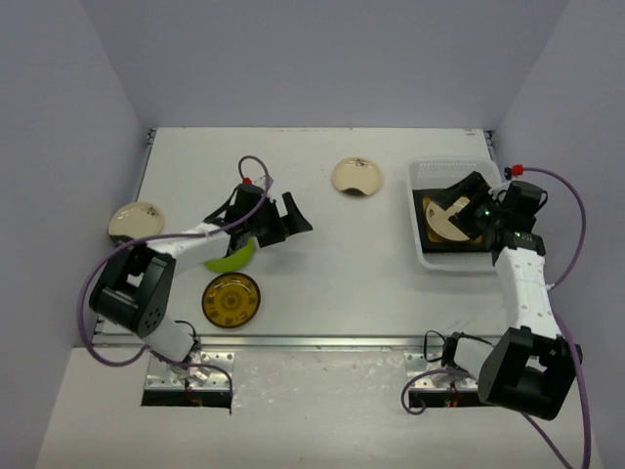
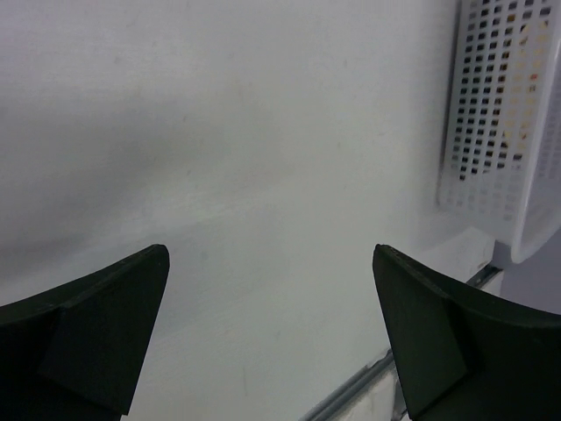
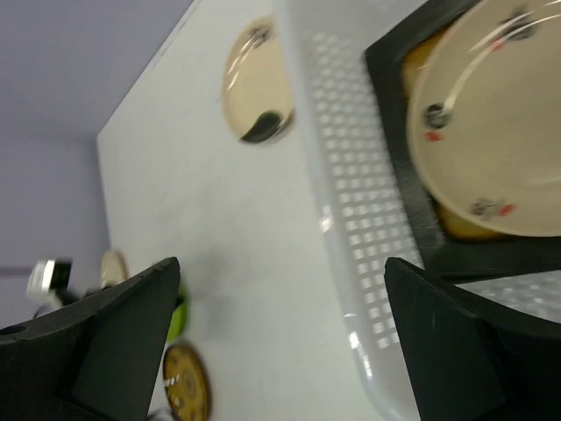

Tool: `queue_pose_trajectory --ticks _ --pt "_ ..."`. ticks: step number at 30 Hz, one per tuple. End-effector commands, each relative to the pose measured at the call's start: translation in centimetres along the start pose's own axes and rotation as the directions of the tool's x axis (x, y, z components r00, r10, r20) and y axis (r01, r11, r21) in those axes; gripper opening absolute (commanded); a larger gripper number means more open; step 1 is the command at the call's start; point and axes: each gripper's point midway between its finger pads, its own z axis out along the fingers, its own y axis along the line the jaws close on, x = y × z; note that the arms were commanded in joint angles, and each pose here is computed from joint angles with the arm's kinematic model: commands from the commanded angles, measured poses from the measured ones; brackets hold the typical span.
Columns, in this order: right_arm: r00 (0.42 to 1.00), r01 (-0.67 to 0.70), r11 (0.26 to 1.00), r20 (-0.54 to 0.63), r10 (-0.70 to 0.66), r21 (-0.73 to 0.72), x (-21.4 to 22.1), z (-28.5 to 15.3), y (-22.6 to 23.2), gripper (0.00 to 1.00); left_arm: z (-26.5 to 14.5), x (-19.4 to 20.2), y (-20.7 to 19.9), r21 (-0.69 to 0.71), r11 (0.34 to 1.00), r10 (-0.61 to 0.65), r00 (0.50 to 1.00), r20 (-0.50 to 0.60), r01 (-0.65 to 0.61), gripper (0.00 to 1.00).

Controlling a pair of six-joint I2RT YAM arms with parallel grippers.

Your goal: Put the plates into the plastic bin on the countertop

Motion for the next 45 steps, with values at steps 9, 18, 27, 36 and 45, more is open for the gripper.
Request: queue_pose_trajectory --ticks 9,18,27,36,45 --pt "0.98 0.057 0.91 -0.152 -0.13 -0.411 7.5 -3.2 5.4 0.99 15.2 -9.8 -3.3 0.033 0.995 -0.098 0.99 0.1 0.095 1.0" --pt "0.975 0.033 0.886 -0.178 -0.129 -0.463 9.1 -4.7 5.9 0.99 23.6 -10.9 0.3 -0.073 0.99 -0.116 0.989 0.092 0.123 0.76" --pt "0.973 0.004 0.879 -0.202 -0.114 -0.477 10.4 -4.7 5.2 0.99 26.3 -11.1 1.6 -0.131 0.985 -0.107 0.992 0.062 0.114 0.29" --pt "0.967 0.009 0.874 -0.217 -0.131 -0.486 10.6 -4.7 5.2 0.99 25.4 -11.5 -0.3 -0.069 0.993 -0.093 0.994 0.049 0.096 0.0" --pt "0.959 -0.032 0.85 -0.255 -0.123 -0.527 9.8 -4.0 6.3 0.99 9.9 -14.9 -7.4 0.052 0.999 -0.002 0.954 0.3 -0.014 0.0"
